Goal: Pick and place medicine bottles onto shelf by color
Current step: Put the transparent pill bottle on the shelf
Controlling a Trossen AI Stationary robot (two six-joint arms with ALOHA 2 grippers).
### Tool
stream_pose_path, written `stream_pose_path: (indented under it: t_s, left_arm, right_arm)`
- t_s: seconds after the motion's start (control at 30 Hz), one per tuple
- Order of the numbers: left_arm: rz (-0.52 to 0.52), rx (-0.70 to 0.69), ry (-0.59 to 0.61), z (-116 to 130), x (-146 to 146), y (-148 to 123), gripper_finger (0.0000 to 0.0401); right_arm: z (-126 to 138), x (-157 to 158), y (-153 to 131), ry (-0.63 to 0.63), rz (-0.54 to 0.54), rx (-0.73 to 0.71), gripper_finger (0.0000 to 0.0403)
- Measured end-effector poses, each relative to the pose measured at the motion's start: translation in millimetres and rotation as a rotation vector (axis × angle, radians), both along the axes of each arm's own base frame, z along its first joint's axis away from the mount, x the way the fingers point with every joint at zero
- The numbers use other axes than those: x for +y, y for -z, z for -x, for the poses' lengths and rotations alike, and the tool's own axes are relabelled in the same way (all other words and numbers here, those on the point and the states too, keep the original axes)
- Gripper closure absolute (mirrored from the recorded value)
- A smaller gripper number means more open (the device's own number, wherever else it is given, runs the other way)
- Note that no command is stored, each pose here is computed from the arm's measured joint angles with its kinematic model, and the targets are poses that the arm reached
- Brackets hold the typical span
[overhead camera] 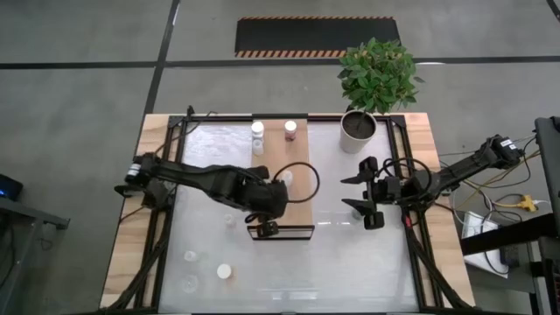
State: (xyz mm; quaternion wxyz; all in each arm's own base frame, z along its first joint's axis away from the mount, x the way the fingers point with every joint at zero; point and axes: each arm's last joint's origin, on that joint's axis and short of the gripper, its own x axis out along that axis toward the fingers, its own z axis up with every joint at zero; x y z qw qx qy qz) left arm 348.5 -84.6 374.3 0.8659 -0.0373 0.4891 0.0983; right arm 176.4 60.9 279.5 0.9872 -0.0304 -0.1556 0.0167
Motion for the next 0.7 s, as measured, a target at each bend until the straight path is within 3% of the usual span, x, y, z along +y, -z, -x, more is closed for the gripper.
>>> stream_pose_path:
  t_s: [0.4,0.7]
  left_arm:
    - [0.065,0.298,-0.002,-1,-3,20,0.0286]
    - [0.078,0.323,-0.002,1,-1,20,0.0286]
  right_arm:
    - [-1,0,2,0.023,-0.002,0.016,0.0177]
    - [-1,0,2,0.023,-0.002,0.017,0.0177]
